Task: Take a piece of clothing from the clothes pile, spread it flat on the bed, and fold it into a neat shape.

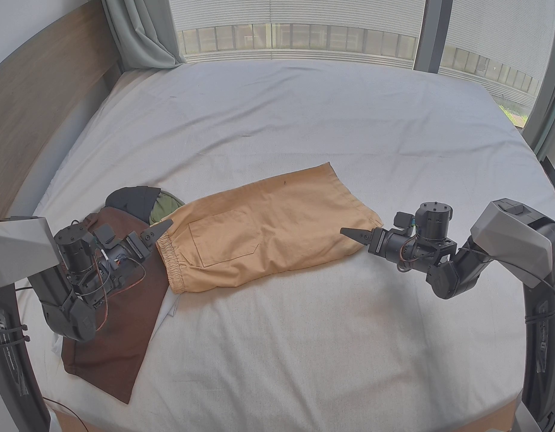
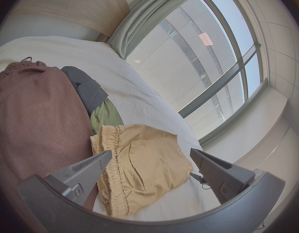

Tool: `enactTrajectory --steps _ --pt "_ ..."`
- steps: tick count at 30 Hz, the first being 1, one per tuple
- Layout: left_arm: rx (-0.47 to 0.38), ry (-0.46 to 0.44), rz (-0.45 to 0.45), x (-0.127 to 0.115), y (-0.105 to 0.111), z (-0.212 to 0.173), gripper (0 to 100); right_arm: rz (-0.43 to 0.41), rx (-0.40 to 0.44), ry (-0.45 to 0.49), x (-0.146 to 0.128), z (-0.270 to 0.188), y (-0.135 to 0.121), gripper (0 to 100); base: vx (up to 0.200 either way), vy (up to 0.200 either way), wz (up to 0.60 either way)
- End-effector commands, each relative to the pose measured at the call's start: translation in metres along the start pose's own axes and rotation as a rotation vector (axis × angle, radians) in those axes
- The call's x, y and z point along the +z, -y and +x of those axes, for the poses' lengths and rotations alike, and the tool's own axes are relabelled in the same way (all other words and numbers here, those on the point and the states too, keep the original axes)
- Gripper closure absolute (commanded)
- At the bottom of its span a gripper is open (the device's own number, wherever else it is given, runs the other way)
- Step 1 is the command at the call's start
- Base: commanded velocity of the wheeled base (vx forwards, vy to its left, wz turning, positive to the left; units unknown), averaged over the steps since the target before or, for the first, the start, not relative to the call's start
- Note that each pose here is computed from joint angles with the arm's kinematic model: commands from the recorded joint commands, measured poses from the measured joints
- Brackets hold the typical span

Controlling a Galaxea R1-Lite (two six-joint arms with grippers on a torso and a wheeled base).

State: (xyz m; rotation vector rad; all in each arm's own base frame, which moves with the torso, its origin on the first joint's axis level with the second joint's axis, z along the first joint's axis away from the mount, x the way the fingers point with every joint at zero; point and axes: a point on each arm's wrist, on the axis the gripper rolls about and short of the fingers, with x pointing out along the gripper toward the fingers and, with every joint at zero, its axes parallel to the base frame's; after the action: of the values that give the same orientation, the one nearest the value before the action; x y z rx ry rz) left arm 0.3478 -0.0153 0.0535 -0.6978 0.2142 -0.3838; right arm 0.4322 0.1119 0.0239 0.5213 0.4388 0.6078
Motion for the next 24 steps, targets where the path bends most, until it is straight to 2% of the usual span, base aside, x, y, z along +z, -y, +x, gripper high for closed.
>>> enactTrajectory --steps 1,8,12,24 --pt "-0.013 0.016 0.009 0.005 0.005 -0.001 0 0.004 0.003 -0.018 -0.006 0.002 -0.002 0 0.0 0.0 0.0" --pt "-0.036 0.022 0.013 0.011 0.015 -0.008 0 0.014 0.001 -0.054 -0.02 0.006 -0.002 0 0.0 0.0 0.0" --pt "-0.043 0.02 0.015 0.011 0.017 -0.008 0 0.023 -0.004 -0.078 -0.03 0.01 0.002 0 0.0 0.0 0.0" --pt "-0.041 0.018 0.014 0.011 0.017 -0.009 0 0.019 0.028 -0.122 -0.049 0.024 -0.009 0 0.0 0.0 0.0"
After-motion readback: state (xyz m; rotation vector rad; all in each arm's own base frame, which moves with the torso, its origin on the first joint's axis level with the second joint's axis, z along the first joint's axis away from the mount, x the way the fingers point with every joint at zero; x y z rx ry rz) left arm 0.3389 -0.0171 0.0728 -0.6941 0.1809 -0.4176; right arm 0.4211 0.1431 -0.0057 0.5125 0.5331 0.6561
